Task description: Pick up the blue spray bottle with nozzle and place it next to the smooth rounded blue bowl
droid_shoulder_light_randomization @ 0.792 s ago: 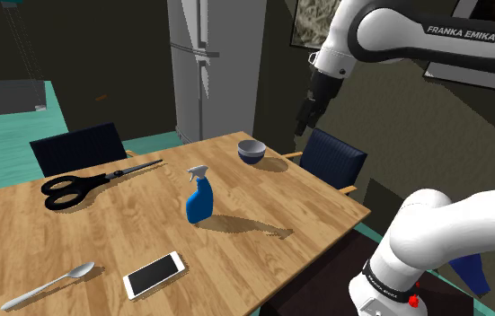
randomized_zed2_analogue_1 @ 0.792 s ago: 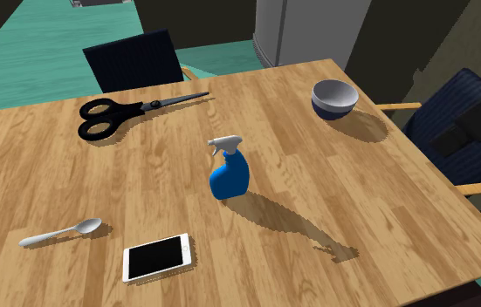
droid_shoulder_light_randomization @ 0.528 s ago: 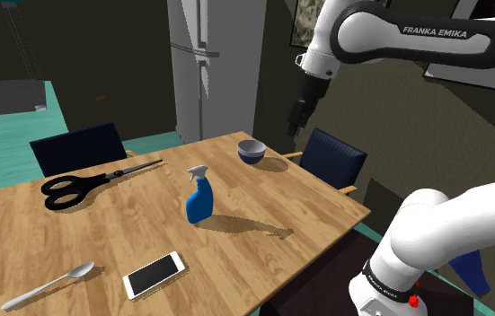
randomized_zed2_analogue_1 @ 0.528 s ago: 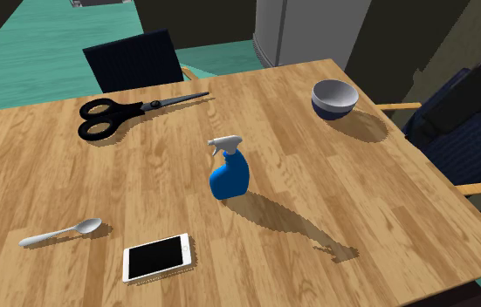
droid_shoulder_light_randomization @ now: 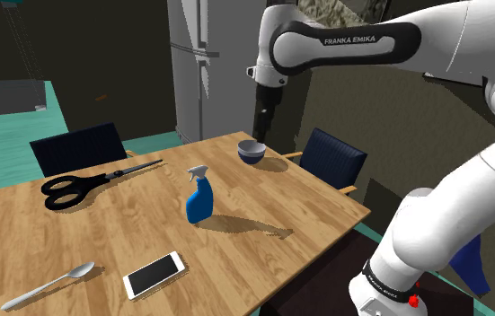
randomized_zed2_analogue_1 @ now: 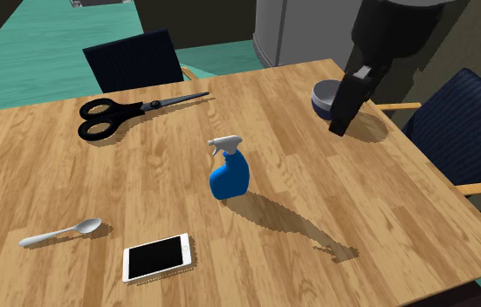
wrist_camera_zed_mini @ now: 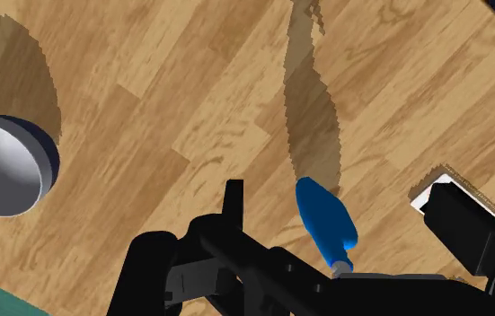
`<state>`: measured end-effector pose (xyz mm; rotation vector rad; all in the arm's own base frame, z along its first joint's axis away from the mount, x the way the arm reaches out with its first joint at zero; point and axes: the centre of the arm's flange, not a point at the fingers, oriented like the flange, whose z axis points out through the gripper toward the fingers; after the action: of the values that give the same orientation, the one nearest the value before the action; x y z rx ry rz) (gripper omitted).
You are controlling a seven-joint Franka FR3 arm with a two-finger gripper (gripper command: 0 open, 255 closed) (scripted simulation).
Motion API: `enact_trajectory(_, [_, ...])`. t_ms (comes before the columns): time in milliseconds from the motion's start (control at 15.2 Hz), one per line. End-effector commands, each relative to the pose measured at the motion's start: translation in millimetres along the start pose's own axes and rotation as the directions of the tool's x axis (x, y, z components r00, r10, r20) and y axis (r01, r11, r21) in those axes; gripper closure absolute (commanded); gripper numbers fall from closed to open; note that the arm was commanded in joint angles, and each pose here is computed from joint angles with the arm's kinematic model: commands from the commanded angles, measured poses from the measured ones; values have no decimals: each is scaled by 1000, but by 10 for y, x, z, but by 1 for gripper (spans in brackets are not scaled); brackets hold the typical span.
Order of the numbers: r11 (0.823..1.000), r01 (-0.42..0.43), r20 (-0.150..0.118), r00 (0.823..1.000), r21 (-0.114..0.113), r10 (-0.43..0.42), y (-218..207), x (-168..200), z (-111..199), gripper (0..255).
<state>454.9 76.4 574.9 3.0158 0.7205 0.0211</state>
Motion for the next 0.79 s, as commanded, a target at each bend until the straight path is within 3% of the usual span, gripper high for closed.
enact_trajectory(0, [997, 76, 34, 997, -13, -76, -57, 278, 154, 0])
enact_trajectory(330, [965, 258, 120, 960, -34, -253, -239, 939, 519, 0])
enact_trajectory(528, [930, 364, 172, 920, -39, -353, -398, 1301, 767, 0])
enact_trajectory(726, [884, 466, 224, 866, -38, -447, -589, 1631, 1035, 0])
